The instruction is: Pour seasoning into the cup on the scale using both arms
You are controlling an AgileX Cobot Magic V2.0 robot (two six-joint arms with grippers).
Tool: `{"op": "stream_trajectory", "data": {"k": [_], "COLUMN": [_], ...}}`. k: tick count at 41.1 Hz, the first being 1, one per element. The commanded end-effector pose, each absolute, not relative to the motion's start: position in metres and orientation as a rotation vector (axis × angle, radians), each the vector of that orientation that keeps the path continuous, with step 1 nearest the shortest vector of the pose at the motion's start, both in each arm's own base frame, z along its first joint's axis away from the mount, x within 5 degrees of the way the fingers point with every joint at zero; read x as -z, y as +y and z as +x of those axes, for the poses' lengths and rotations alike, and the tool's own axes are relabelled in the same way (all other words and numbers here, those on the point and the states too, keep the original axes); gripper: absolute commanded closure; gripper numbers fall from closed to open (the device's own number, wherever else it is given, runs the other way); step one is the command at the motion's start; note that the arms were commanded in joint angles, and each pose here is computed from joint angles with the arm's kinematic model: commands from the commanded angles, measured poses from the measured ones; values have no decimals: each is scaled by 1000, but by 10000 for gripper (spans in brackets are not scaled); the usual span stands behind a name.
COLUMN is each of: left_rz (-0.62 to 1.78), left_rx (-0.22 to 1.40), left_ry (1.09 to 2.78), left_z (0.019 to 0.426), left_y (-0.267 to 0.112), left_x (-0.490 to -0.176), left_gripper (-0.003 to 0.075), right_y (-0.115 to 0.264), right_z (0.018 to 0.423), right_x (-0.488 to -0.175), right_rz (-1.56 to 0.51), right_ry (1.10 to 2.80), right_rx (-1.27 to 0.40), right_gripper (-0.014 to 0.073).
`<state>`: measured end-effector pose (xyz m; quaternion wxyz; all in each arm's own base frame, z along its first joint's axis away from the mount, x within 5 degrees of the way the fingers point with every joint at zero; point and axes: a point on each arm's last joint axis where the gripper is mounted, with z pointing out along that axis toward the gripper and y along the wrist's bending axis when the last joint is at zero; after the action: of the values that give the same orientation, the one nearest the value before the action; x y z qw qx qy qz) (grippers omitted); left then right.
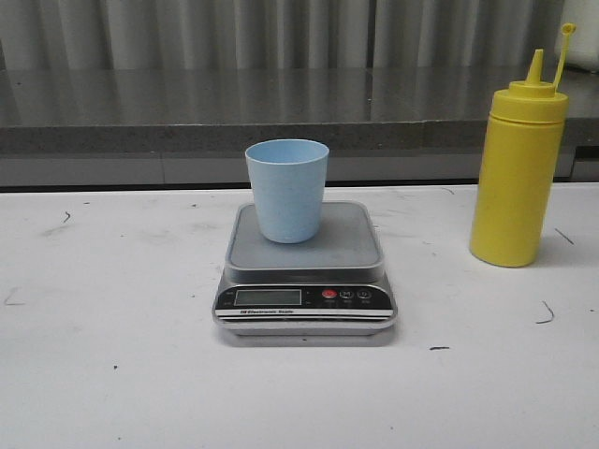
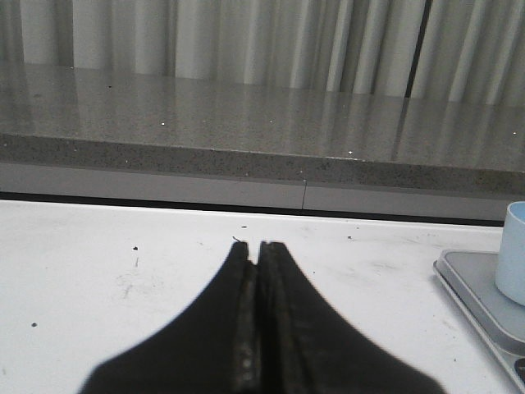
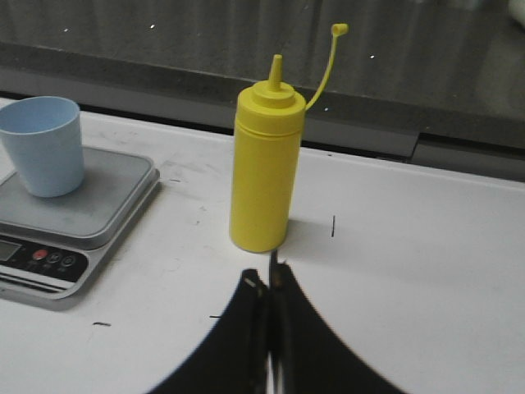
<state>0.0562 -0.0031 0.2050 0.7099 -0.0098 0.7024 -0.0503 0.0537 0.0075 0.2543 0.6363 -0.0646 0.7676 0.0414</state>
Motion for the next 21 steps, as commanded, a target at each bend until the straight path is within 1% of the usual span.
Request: {"op": "stream_trajectory", "data": {"k": [1,8,21], "left_rz": [-22,-22,-22], "left_rx": [117,117,117], "left_ry": [1478,1478,1480], "left_z": [55,55,56], "left_y": [-3,-3,-3], "left_x": [-206,-206,-206], "left_gripper": [740,740,740], "right_y": [5,1,0], "right_z": [55,55,55], "right_x": [-245,-209,-208], "right_rz": [-95,-36,-21], "right_ry": [1556,1446,1478], "right_rx": [-43,2,19], "right_gripper": [662,662,662]}}
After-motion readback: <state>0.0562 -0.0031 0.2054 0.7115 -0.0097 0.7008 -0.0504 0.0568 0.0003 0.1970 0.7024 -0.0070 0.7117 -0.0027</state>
